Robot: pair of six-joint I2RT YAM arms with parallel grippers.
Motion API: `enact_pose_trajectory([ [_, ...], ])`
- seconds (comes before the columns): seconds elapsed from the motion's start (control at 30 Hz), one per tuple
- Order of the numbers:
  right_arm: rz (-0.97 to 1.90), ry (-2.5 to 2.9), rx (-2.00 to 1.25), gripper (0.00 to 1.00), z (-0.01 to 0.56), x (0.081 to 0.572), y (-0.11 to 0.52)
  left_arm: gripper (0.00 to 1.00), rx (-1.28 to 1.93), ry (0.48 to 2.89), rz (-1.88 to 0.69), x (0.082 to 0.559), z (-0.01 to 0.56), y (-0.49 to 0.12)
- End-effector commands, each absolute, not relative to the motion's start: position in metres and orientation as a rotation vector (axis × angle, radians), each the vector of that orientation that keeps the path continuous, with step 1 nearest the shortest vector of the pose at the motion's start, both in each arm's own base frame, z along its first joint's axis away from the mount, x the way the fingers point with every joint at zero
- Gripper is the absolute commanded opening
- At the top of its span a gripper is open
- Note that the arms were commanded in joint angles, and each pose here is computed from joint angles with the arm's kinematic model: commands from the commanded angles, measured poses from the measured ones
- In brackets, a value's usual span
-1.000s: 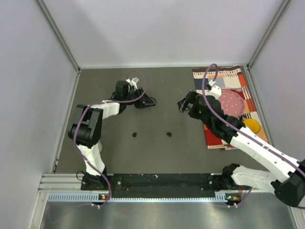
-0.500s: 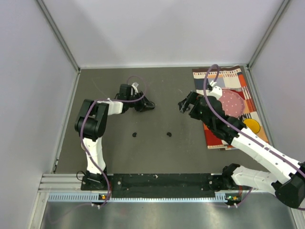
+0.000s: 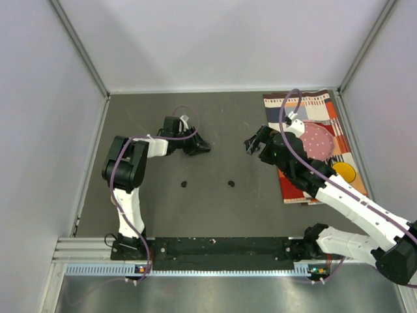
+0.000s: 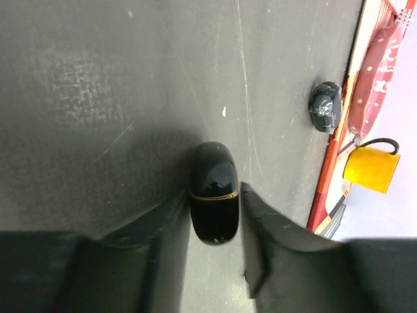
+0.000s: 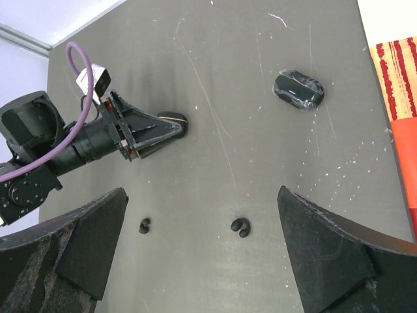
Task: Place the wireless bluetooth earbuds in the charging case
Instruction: Place the charging case at the center of the board.
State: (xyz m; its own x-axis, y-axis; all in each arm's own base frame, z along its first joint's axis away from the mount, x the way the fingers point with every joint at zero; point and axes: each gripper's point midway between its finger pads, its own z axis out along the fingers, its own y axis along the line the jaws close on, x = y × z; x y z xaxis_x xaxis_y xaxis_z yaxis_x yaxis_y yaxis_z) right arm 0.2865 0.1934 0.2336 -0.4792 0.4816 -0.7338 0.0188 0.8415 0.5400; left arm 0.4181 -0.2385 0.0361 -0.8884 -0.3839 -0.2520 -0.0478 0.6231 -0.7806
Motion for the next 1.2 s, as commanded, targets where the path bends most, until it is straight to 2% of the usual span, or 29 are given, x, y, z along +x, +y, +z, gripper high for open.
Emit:
enact_pose_trajectory([
  [0.0, 0.608, 1.982, 0.403, 0.99, 0.24, 0.289, 0.191, 0.48, -0.333, 2.511, -1.068, 0.406, 0.022, -0.226],
  [0.13, 0.612, 1.987, 0.401, 0.99, 0.24, 0.289, 0.193, 0.63, -0.334, 2.506, -0.983, 0.403, 0.021, -0.215],
  [0.4, 0.613, 1.988, 0.407, 0.99, 0.239, 0.289, 0.192, 0.64, -0.337, 2.532, -0.908, 0.391, 0.015, -0.204],
  [0.77, 0.595, 2.002, 0.389, 0.99, 0.234, 0.29, 0.193, 0.64, -0.243, 2.486, -0.717, 0.396, 0.051, -0.179],
  [0.97, 0.546, 2.012, 0.377, 0.99, 0.228, 0.297, 0.184, 0.64, -0.171, 2.395, -0.684, 0.397, 0.088, -0.172],
  [1.17, 0.48, 2.08, 0.361, 0.99, 0.204, 0.312, 0.17, 0.61, -0.05, 2.185, -0.747, 0.388, 0.168, -0.174],
])
